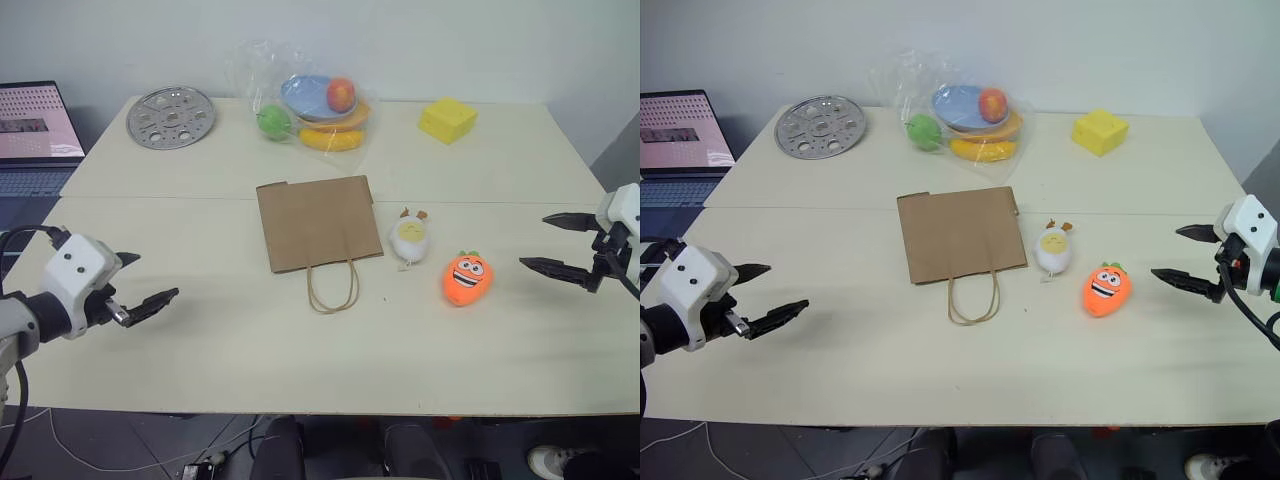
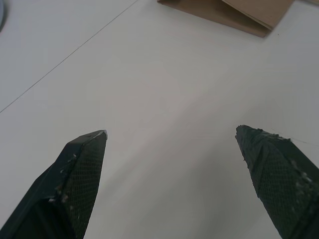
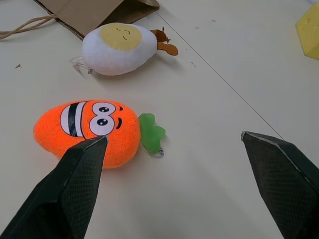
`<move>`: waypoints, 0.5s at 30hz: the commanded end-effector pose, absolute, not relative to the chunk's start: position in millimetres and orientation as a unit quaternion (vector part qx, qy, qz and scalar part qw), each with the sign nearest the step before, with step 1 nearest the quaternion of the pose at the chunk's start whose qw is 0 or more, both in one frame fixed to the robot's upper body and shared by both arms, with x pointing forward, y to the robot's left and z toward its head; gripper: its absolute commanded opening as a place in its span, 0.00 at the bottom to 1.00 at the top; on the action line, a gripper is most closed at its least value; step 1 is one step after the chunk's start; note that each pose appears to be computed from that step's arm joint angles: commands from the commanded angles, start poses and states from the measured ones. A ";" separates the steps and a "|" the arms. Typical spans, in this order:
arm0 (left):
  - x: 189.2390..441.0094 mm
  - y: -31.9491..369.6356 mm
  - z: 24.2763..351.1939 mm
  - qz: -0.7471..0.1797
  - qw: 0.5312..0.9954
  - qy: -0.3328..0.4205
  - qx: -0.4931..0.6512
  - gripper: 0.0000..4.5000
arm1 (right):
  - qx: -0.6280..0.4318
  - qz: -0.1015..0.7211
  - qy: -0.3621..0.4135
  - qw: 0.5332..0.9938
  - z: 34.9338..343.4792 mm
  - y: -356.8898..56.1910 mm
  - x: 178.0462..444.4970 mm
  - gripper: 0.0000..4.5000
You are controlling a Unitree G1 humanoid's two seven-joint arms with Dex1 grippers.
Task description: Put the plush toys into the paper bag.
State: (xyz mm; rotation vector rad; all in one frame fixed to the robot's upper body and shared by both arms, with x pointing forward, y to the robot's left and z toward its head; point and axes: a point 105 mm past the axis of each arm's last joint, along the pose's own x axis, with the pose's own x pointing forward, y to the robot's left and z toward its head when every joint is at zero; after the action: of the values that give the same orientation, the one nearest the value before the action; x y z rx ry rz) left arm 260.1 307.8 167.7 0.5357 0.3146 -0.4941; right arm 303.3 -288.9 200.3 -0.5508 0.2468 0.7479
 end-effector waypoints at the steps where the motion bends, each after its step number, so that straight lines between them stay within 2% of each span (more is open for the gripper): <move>1: 262.2 302.7 177.9 -0.251 0.921 0.133 0.266 0.98 | -0.280 0.356 0.102 0.886 213.9 -287.6 301.1 1.00; 9: 262.2 309.2 171.6 -0.236 0.918 0.146 0.284 0.98 | -0.285 0.353 0.101 0.886 213.6 -287.6 302.1 1.00; 15: 263.9 302.2 183.0 -0.248 0.922 0.096 0.281 0.98 | -0.287 0.354 0.098 0.884 212.5 -284.4 303.7 1.00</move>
State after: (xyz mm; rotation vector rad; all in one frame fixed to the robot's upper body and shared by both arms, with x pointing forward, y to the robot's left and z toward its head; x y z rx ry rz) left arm 264.2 303.8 170.3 0.5500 0.2605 -0.5078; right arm 303.6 -287.1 201.2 -0.5585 0.2445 0.7433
